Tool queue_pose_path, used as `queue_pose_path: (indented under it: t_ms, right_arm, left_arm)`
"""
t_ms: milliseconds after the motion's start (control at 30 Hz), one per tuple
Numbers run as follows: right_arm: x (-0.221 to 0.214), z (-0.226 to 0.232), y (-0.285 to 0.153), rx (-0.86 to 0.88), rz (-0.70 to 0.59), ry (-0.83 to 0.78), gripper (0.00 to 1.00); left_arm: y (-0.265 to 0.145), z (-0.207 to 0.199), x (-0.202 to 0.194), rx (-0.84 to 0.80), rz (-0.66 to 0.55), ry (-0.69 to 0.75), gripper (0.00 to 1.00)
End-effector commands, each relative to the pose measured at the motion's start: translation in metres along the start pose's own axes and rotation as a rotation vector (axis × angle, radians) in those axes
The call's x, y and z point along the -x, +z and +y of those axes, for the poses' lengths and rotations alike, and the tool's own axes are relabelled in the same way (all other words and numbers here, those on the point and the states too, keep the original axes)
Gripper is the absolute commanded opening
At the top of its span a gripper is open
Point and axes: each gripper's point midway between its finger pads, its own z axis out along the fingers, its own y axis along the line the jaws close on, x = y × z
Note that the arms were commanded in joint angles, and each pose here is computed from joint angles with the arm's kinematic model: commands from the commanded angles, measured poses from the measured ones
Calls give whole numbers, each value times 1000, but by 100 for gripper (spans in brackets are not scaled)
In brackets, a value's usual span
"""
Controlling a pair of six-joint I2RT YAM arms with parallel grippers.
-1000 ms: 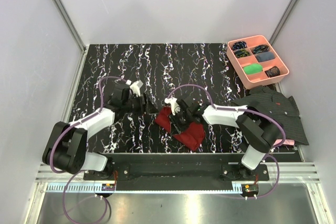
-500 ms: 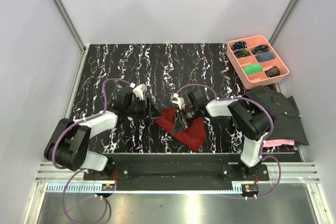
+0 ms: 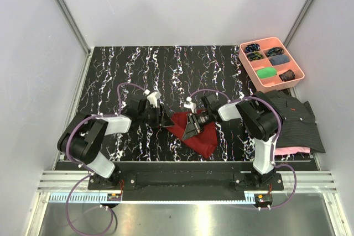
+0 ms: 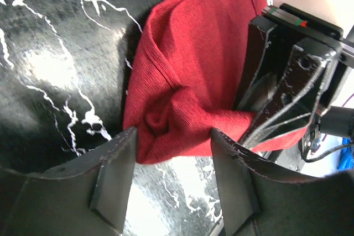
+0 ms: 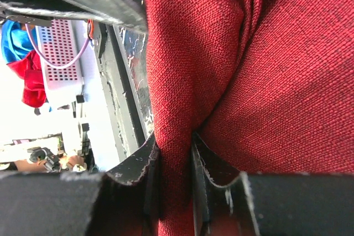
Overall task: Fold the napkin, place the utensils inside, and roll it up
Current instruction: Roll the napkin at the center of the board.
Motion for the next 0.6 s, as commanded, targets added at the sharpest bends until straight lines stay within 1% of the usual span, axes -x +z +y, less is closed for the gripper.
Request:
queue_pose_path:
  t_ms: [0, 33, 133, 167, 233, 267, 300, 367, 400, 433, 467, 500, 533, 567]
  right_arm:
    - [6, 1, -1, 33, -7, -7, 26]
    - [6, 1, 0, 33, -7, -7, 26]
    - [5, -2, 0, 33, -4, 4, 26]
    - [6, -3, 1, 31, -4, 7, 26]
    - [6, -4, 1, 25, -4, 8, 27]
    - [8, -4, 1, 22, -7, 10, 28]
    - [9, -3, 1, 19, -10, 9, 30]
    - [15, -3, -2, -8, -27, 7, 38]
    - [19, 0, -3, -17, -25, 11, 42]
    - [24, -1, -5, -48, -35, 7, 46]
    - [28, 3, -9, -66, -40, -3, 55]
    - [33, 7, -13, -91, -39, -2, 61]
    - [40, 1, -18, -159, -59, -10, 64]
    - [49, 8, -25, -193, -84, -50, 67]
  left_arm:
    - [9, -13, 29, -58, -72, 101, 55]
    - [10, -12, 28, -64, -66, 102, 54]
    - [13, -14, 26, -88, -63, 104, 43]
    - [14, -14, 24, -90, -60, 102, 37]
    - [15, -12, 21, -90, -54, 98, 29]
    - [15, -12, 20, -90, -51, 98, 20]
    - [15, -11, 19, -90, -47, 94, 16]
    - [15, -11, 17, -91, -41, 93, 9]
    - [15, -11, 17, -92, -36, 91, 3]
    - [15, -12, 16, -93, -31, 88, 0]
    - [14, -12, 15, -91, -26, 90, 0]
    - [14, -11, 15, -83, -16, 81, 0]
    - [14, -12, 15, -83, -13, 82, 0]
    - [13, -12, 14, -82, -7, 83, 0]
